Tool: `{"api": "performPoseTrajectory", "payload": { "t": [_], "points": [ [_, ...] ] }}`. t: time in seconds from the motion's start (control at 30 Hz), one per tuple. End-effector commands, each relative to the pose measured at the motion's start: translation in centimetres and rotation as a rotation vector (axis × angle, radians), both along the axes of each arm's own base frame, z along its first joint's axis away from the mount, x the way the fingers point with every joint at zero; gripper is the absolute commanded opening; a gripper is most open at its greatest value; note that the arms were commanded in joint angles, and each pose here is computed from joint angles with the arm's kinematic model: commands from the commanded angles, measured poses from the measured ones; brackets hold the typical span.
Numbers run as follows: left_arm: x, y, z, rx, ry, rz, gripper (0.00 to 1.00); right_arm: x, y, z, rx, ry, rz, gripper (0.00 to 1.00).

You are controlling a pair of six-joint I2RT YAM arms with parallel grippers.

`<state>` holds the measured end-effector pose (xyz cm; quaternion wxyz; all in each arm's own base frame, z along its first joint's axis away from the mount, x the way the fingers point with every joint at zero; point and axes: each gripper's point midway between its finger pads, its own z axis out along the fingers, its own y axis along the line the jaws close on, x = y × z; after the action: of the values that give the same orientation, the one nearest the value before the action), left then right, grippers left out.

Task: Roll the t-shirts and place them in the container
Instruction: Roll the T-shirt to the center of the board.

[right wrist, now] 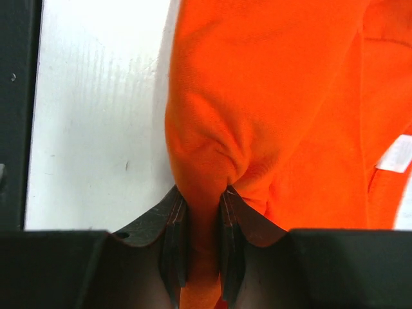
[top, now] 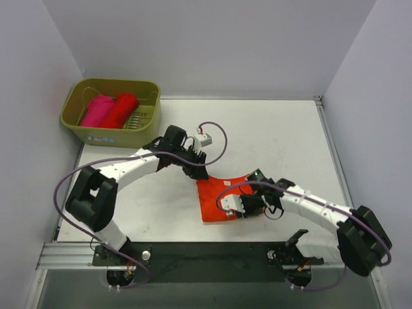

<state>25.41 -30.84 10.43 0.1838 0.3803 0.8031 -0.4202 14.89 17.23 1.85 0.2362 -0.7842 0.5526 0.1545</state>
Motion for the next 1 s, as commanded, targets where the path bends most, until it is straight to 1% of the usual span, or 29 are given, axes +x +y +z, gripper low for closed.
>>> {"api": "performPoseTrajectory", "payload": {
  "t": [0.0,0.03,0.07,0.13,0.17,0.23,0.27,0.3,0.37,0.43,0.5,0.53,0.6,0.63,0.77,0.97],
  "points": [
    [5.8,0.9,2.6,-0.006,-0.331,0.306,0.45,-2.5,-1.7,-0.3,-0.061,0.295,-0.122,0.05],
    [5.4,1.2,2.5,0.01,-0.354,0.313,0.46,-2.3,-1.7,-0.4,-0.068,0.332,-0.146,0.04],
    [5.0,1.6,2.7,-0.003,-0.41,0.32,0.46,-2.0,-1.5,0.1,-0.054,0.362,-0.168,0.05],
    [4.8,2.5,2.9,0.033,-0.501,0.353,0.46,-1.7,-1.7,0.1,-0.059,0.413,-0.203,0.05],
    [4.6,2.6,4.2,0.009,-0.579,0.347,0.48,-1.4,-1.6,0.5,-0.059,0.431,-0.21,0.05],
    [3.5,3.0,3.6,0.057,-0.693,0.294,0.51,-1.4,-1.9,0.4,-0.068,0.515,-0.258,0.05],
    [2.4,2.2,4.6,0.022,-0.751,0.251,0.53,-0.7,-1.6,0.9,-0.057,0.534,-0.27,0.05],
    [1.3,2.1,3.8,0.031,-0.792,0.183,0.53,-0.9,-1.4,0.7,-0.059,0.603,-0.287,0.05],
    [-0.8,0.4,5.0,-0.037,-0.858,0.084,0.54,-1.2,-1.7,1.2,-0.081,0.703,-0.314,0.05],
    [-2.6,-0.8,5.1,-0.081,-0.925,-0.044,0.56,-0.7,-1.6,1.6,-0.082,0.791,-0.347,0.05],
    [-4.6,-2.2,4.8,-0.125,-0.94,-0.162,0.57,0.1,-1.5,1.6,-0.085,0.834,-0.361,0.05],
    [-5.2,-2.7,4.1,-0.121,-0.922,-0.209,0.57,-0.2,-1.6,1.7,-0.09,0.871,-0.366,0.05],
    [-6.4,-3.6,3.2,-0.139,-0.898,-0.286,0.58,0.6,-1.5,1.7,-0.095,0.911,-0.36,0.05],
    [-6.7,-4.0,2.8,-0.141,-0.869,-0.312,0.58,0.2,-1.7,2.2,-0.111,0.969,-0.365,0.05],
    [-8.3,-5.1,2.3,-0.192,-0.812,-0.406,0.57,1.0,-1.8,2.5,-0.118,1.095,-0.409,0.05],
    [-10.3,-6.6,2.0,-0.248,-0.693,-0.493,0.58,2.0,-1.6,2.3,-0.15,1.153,-0.441,0.05]
  ]
}}
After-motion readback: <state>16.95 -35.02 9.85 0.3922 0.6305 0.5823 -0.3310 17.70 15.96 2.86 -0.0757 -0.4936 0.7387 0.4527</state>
